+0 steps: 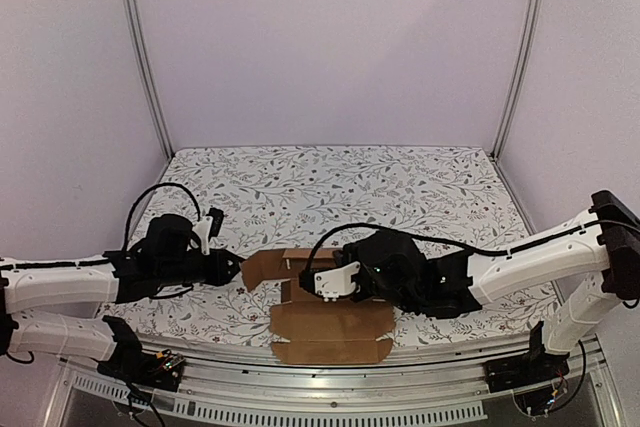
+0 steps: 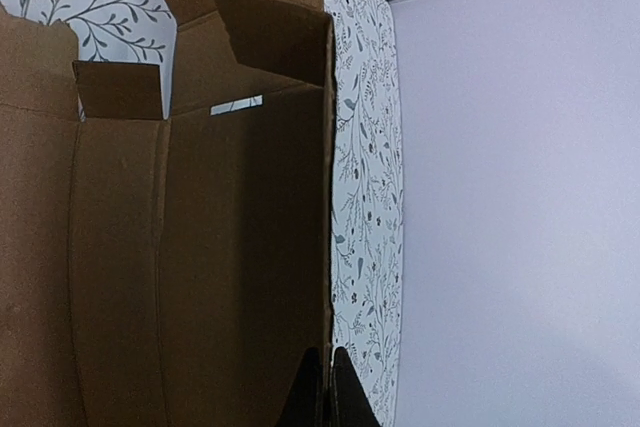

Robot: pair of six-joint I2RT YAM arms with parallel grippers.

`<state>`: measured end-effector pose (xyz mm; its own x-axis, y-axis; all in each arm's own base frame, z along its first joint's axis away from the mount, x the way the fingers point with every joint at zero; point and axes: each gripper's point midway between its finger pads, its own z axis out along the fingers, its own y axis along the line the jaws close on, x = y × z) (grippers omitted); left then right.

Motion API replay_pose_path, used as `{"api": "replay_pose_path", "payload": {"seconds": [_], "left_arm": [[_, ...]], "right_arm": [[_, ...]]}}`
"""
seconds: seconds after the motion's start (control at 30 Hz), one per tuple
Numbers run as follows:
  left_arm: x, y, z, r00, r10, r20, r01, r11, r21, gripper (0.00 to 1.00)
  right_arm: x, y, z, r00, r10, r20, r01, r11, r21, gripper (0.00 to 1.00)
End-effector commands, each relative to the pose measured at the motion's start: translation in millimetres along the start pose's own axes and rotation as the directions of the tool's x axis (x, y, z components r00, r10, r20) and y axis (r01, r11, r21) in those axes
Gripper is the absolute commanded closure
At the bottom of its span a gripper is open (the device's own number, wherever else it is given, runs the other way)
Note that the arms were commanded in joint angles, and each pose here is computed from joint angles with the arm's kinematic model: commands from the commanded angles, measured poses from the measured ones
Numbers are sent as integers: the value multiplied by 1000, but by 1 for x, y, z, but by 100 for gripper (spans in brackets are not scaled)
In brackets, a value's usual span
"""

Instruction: Fold the paper box

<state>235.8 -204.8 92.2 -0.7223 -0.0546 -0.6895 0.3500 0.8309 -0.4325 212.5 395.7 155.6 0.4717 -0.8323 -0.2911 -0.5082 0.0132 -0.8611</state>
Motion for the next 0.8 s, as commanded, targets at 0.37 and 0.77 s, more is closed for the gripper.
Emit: {"api": "replay_pose_path", "payload": {"seconds": [0.37,0.77], "left_arm": [[7,-35,5,997,68,-22,-60,968,245,60],[14,-43,5,996,75,-51,-57,954,294,60]], "right_arm": [[-2,6,7,999,-21,29,19,999,46,100],[2,23,15,1000,-14,12,14,1000,14,100]]}}
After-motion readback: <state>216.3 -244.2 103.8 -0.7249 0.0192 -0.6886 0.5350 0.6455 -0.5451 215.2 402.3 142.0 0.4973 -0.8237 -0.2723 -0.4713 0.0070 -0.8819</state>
